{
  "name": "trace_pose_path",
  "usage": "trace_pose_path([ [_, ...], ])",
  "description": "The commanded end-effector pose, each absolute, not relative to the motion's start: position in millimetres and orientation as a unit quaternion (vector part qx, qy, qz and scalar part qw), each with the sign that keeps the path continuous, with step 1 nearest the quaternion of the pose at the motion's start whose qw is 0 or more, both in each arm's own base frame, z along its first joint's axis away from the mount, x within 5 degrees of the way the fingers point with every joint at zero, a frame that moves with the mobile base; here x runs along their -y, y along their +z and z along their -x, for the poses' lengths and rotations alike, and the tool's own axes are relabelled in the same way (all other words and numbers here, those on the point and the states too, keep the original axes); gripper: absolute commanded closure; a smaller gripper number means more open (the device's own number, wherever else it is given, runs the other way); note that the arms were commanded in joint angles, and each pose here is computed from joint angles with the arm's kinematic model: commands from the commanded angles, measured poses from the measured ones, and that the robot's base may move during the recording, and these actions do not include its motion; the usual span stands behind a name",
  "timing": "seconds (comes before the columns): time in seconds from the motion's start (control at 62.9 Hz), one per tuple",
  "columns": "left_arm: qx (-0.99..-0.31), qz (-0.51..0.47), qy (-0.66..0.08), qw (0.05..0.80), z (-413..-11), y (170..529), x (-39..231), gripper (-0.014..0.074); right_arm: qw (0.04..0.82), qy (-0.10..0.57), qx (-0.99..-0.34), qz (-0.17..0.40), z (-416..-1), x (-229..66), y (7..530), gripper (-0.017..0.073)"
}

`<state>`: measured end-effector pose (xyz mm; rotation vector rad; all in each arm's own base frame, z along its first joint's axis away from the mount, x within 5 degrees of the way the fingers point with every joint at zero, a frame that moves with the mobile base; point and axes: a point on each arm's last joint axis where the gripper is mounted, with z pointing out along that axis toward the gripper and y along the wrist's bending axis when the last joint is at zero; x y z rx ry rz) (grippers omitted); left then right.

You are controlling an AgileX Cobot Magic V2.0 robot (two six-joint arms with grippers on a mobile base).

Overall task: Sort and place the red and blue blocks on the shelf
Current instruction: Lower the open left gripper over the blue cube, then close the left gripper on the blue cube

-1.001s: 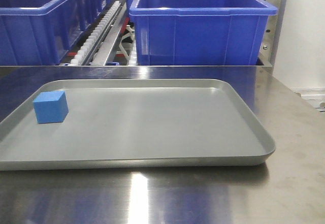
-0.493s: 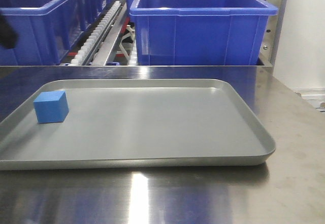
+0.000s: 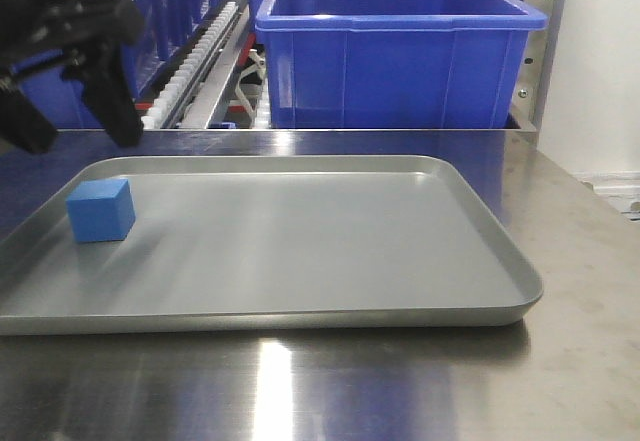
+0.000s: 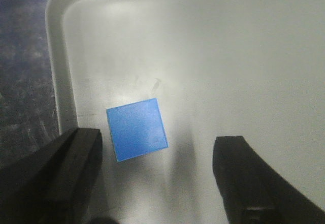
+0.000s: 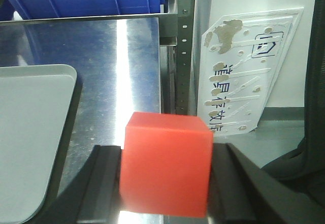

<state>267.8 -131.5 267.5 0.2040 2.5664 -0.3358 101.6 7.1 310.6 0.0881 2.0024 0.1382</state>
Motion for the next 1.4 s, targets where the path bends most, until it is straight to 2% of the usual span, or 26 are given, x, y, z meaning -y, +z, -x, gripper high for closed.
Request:
trace_pose_path([
  [0.0, -0.938, -0.072, -0.139, 0.308, -273, 282, 137, 0.008, 0.581, 0.057, -0.811, -0.033, -104, -6, 326, 0.0503],
  [0.89, -0.953, -0.037, -0.133, 0.269, -298, 236, 148, 0.008, 0.581, 0.057, -0.811, -0.033, -104, -6, 326, 0.0503],
  [1.208, -0.956, -0.033, -0.132, 0.262, -300, 230, 149, 0.0082, 0.581, 0.057, -0.811, -0.033, -104, -6, 326, 0.0503],
  [1.304, -0.958, -0.022, -0.133, 0.255, -299, 230, 149, 0.0123, 0.581, 0.057, -0.811, -0.033, -104, -6, 326, 0.0503],
  [1.383, -0.959, -0.022, -0.131, 0.25, -298, 230, 148, 0.0222, 0.581, 0.057, -0.811, -0.033, -104, -6, 326, 0.0503],
])
